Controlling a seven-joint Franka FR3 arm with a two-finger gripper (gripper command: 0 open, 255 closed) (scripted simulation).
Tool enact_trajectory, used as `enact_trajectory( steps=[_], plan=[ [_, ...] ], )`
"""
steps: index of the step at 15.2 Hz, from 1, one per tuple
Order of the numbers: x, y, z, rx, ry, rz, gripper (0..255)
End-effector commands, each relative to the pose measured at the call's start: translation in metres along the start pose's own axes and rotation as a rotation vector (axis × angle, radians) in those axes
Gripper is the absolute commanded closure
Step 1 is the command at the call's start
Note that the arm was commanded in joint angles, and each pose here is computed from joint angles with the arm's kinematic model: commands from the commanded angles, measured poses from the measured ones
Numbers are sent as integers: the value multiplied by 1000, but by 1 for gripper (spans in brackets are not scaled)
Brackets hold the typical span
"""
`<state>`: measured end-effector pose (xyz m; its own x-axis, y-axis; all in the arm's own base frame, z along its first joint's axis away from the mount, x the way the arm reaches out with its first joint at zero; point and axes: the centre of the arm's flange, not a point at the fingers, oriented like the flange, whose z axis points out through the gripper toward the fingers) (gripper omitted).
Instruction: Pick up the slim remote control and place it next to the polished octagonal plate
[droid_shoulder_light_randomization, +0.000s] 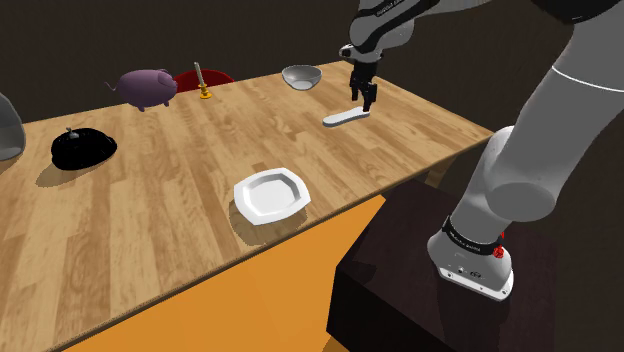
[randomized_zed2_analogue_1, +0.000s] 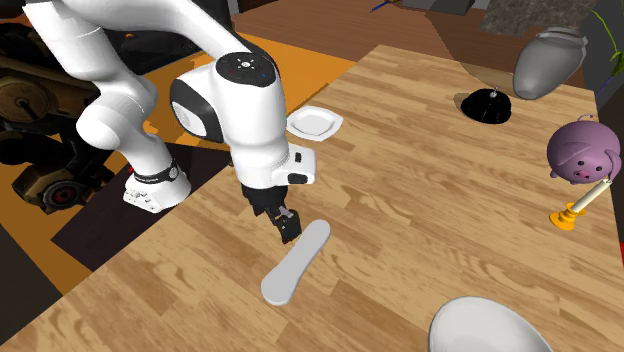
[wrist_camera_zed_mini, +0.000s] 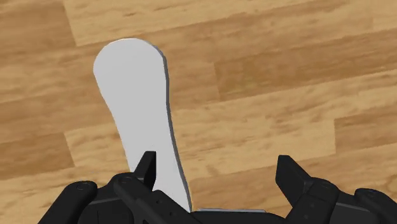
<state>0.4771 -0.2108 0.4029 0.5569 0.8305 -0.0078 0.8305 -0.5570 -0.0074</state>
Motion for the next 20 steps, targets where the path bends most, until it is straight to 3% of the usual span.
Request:
enact_trajectory(
  steps=[1,5,12,20],
  plan=[
    [5,22,14,-12,-1,-76,0],
    [16,56,32,-29,-2,-188,0],
    [16,57,72,-29,-2,-188,0],
    [16,57,72,-29,-2,-188,0]
  ],
)
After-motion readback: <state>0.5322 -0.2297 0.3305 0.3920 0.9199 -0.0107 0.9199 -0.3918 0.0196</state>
